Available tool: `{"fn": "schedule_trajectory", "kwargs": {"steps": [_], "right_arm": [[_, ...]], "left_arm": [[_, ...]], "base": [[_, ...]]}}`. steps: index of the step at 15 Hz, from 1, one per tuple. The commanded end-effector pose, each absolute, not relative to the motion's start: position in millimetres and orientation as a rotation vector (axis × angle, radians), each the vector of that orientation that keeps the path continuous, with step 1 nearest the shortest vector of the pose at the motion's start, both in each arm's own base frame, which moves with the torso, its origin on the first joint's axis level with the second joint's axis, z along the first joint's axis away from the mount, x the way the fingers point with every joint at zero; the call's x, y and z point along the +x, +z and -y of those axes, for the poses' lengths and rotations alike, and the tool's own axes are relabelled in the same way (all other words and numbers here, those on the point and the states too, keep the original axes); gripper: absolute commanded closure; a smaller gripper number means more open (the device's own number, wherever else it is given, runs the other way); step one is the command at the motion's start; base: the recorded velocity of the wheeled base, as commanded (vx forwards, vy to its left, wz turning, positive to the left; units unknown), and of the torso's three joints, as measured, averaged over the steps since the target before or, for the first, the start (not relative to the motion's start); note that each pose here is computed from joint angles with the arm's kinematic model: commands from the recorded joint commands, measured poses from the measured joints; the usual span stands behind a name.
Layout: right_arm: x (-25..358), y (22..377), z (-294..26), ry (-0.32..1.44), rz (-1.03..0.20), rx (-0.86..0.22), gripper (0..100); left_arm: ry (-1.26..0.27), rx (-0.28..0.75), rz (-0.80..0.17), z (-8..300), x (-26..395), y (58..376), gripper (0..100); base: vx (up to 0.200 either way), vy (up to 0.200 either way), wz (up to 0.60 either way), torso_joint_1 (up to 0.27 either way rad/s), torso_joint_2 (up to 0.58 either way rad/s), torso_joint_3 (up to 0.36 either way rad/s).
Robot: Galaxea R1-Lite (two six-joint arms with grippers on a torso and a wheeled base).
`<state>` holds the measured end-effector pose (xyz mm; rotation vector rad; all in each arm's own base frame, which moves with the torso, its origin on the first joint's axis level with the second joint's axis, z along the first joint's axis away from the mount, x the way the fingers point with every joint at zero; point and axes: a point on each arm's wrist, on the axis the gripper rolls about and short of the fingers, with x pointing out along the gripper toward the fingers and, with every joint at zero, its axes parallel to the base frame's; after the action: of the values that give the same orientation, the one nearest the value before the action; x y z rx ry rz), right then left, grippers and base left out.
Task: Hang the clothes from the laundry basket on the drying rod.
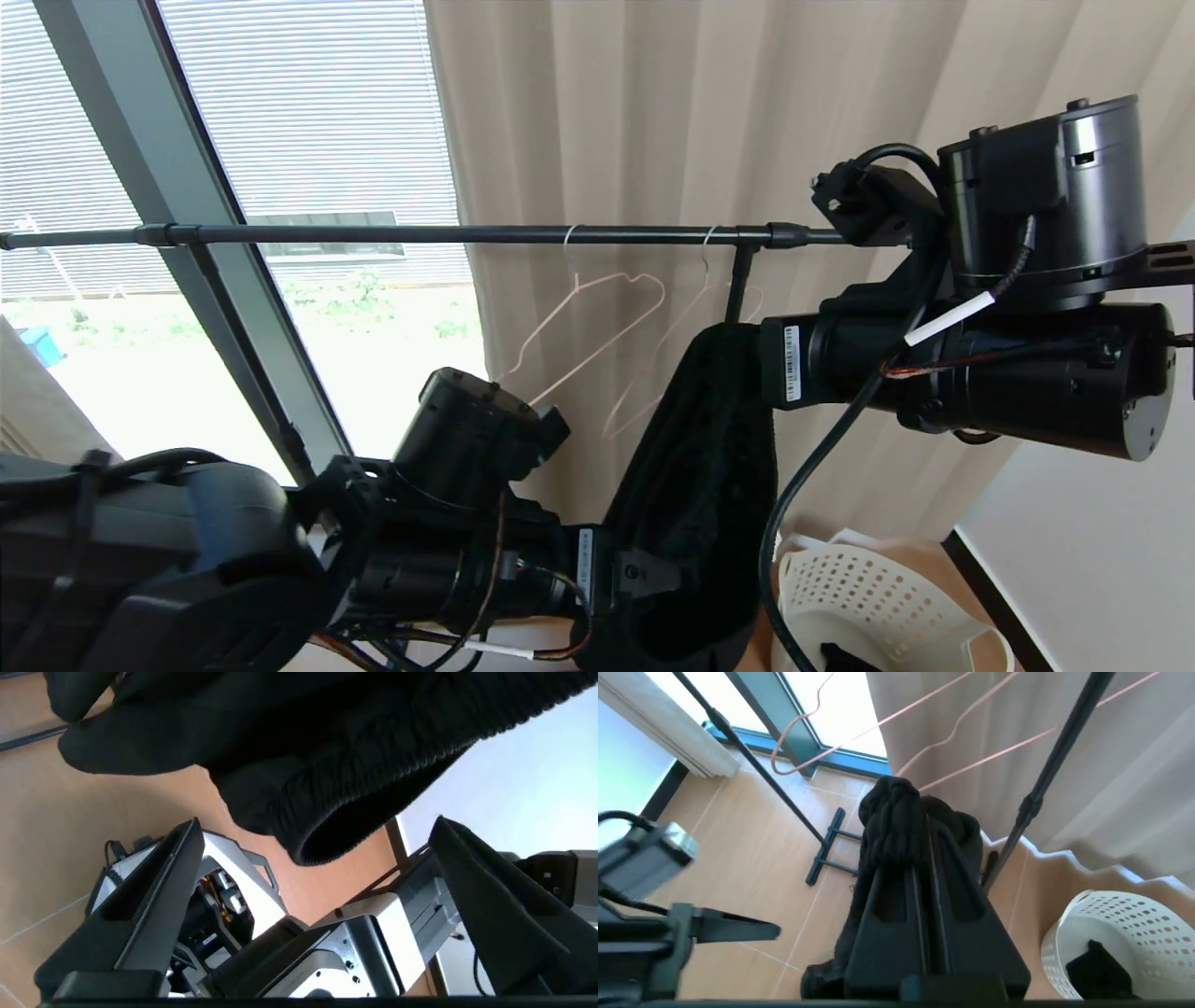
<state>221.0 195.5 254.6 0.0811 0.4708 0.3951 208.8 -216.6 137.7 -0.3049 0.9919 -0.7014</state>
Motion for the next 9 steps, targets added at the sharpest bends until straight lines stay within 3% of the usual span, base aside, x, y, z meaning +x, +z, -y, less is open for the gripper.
{"fn": "schedule_trajectory", "kwargs": {"steps": [1, 9], "right_arm": [[223, 249, -202, 0.403, -0.488, 0.069, 100], [215, 261, -194, 0.409, -0.452, 0.09, 100]], "left_arm": [[-0.701, -0.272, -1.043, 236, 216, 115, 0], [-0.595, -0.206, -1.021, 254, 227, 91, 0]], "base": [[0.0, 0.0, 0.0, 0.0, 0.0, 0.0], [0.0, 0.0, 0.0, 0.0, 0.0, 0.0]]}}
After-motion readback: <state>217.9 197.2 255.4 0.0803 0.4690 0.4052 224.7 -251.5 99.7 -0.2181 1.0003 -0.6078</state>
